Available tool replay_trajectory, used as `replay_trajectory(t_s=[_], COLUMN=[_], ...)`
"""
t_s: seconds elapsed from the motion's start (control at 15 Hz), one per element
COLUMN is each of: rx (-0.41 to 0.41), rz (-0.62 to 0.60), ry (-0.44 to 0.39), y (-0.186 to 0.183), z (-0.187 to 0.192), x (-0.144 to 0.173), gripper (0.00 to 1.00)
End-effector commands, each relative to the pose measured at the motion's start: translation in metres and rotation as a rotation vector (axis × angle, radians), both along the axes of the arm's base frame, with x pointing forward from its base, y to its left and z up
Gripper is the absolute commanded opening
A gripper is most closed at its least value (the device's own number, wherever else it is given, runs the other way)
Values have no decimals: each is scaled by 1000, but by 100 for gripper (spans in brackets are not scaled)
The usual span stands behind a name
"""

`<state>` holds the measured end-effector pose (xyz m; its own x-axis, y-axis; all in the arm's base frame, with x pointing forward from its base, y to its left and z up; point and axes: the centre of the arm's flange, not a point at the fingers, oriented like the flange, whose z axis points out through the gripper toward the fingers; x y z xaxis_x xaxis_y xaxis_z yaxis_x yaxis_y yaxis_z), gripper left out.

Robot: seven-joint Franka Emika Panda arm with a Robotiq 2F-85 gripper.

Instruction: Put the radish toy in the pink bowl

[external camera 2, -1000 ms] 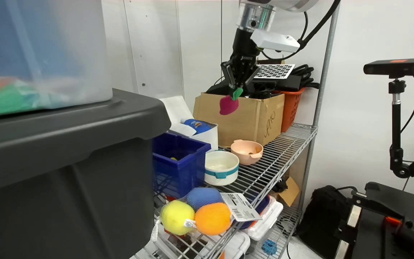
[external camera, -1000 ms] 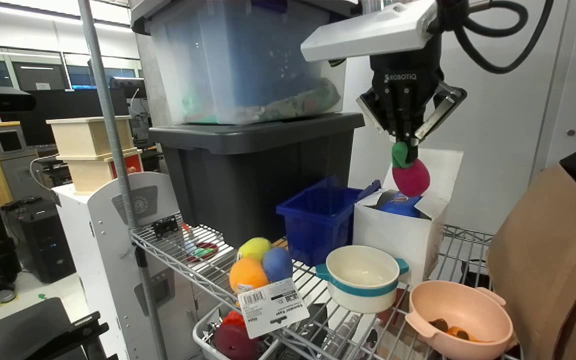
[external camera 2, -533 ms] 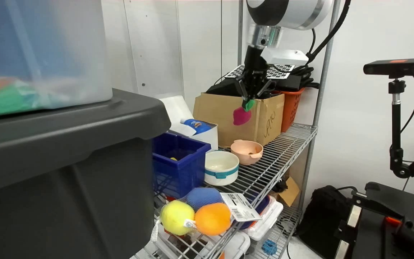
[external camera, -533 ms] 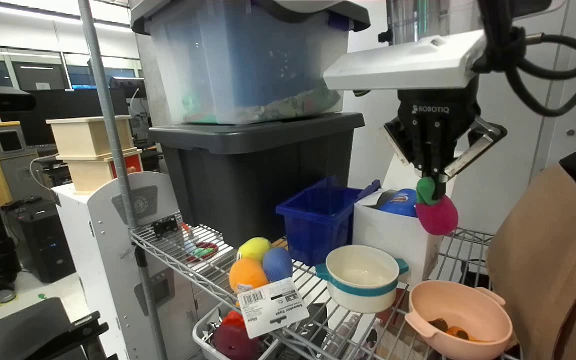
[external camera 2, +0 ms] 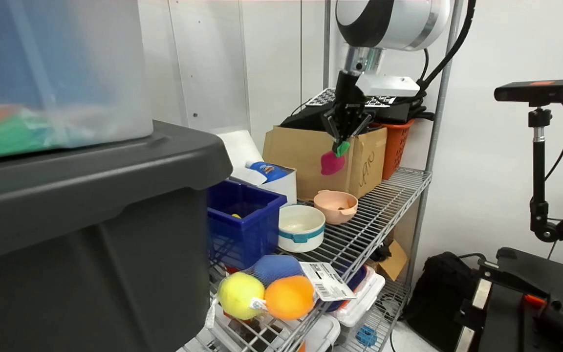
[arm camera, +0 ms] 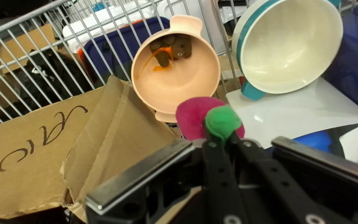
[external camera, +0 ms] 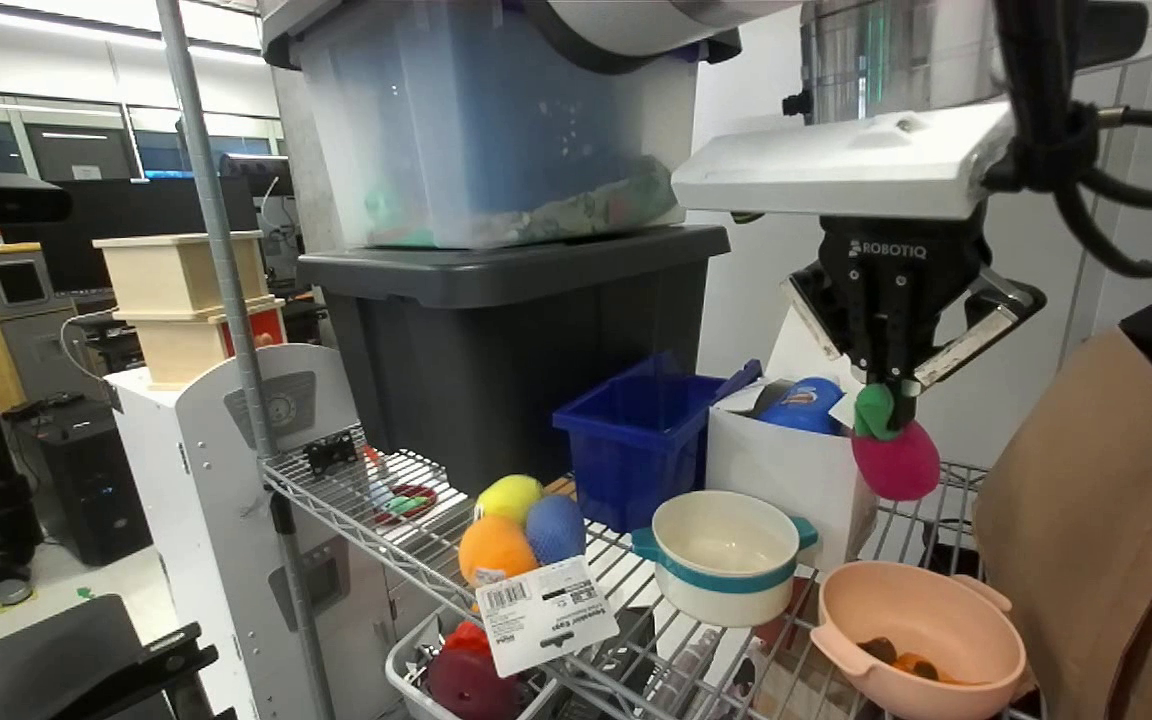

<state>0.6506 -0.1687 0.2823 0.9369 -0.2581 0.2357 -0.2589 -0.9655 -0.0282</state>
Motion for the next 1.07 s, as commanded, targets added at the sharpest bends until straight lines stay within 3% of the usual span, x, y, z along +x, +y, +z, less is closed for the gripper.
replay_trajectory(t_s=[0.0, 0.4, 0.47, 1.0], rx=[6, -6, -10, -17], rz=[-9, -20, -23, -36], ry=[0, -14, -14, -16], y=[-8, -19, -21, -31], z=[6, 7, 7, 7], x=[12, 21, 22, 29], gripper=[2, 2, 26, 82])
